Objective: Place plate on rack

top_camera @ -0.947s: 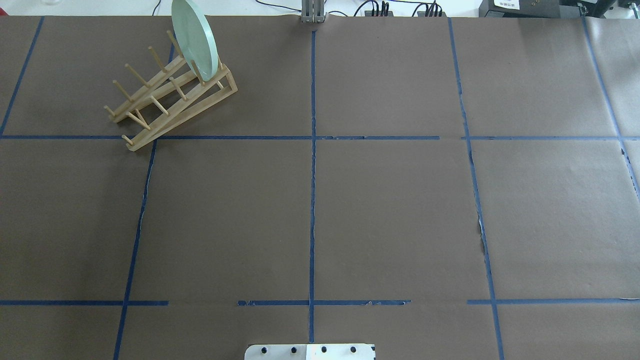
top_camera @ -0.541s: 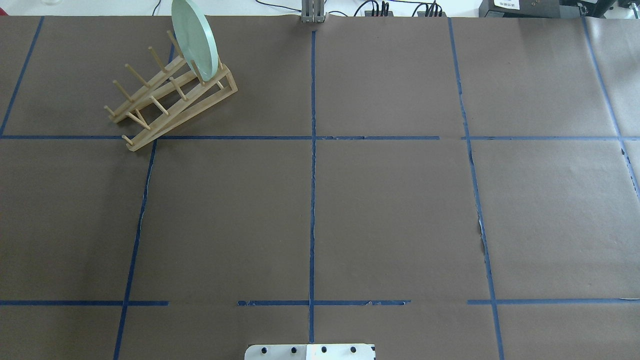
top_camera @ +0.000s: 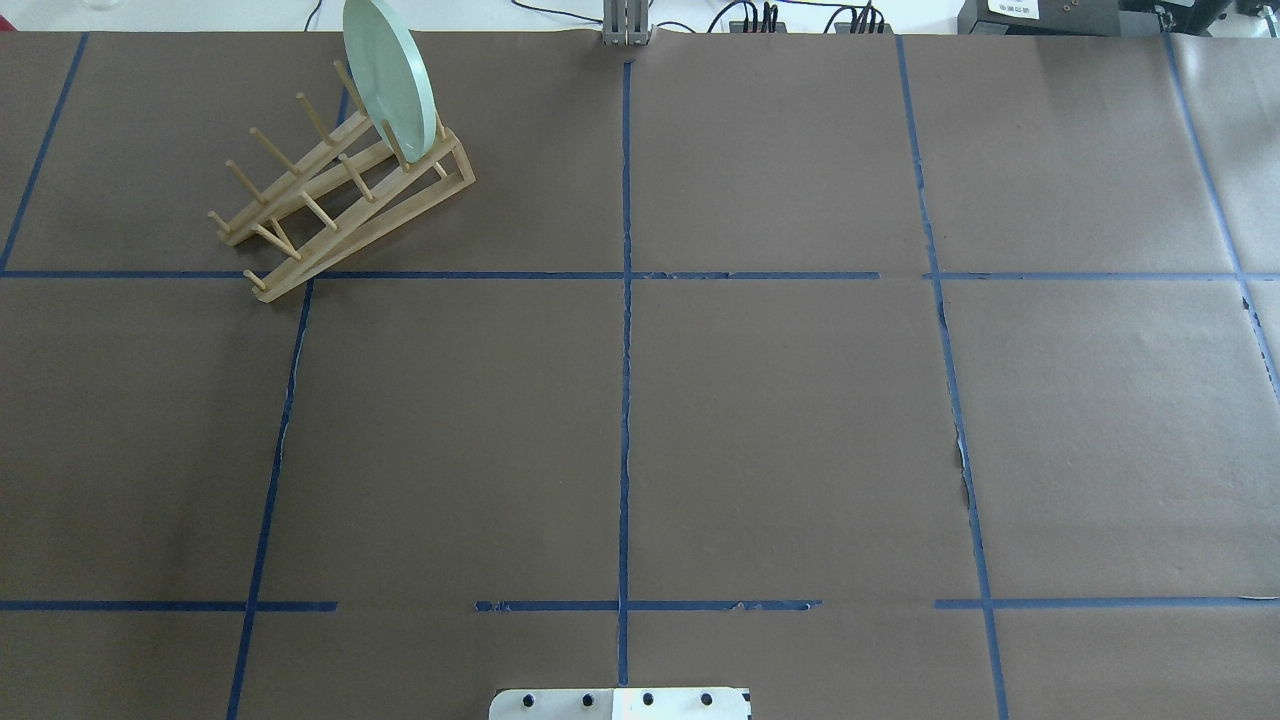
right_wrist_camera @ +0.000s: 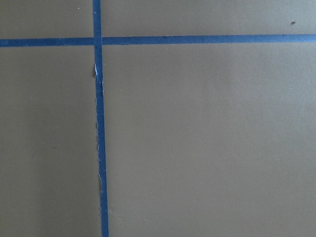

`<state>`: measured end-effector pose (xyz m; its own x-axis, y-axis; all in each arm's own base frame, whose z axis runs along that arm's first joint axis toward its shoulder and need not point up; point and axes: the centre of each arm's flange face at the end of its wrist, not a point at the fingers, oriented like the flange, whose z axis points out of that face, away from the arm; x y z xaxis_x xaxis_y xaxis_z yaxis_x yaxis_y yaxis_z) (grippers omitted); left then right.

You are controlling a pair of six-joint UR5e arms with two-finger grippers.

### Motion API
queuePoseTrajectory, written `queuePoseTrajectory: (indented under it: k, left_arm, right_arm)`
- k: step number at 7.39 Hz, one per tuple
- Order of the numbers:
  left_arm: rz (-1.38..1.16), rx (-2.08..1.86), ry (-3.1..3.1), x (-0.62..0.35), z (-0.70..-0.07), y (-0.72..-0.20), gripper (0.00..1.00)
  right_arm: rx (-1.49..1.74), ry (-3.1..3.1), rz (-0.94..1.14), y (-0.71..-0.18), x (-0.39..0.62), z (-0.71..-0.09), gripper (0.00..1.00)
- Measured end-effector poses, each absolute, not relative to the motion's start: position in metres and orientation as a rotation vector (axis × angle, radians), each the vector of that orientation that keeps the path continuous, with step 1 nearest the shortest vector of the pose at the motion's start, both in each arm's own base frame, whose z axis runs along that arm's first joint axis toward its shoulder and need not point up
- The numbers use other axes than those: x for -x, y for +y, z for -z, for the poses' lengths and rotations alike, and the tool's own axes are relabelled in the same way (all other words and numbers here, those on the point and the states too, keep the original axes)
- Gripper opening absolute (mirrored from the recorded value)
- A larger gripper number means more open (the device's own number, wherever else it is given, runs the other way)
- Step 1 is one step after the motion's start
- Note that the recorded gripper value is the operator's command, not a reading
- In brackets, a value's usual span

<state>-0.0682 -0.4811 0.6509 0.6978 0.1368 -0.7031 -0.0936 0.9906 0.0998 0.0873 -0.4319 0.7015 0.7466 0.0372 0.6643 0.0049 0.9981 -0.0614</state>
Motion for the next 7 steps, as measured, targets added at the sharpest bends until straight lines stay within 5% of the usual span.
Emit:
queuePoseTrajectory:
  k: [7]
  left_arm:
    - [-0.132, -0.066, 0.787, 0.0682, -0.6477, -0.4838, 1.00]
  right_arm:
    - [0.060, -0.728, -0.018, -0.4318, -0.0875, -0.7015, 1.00]
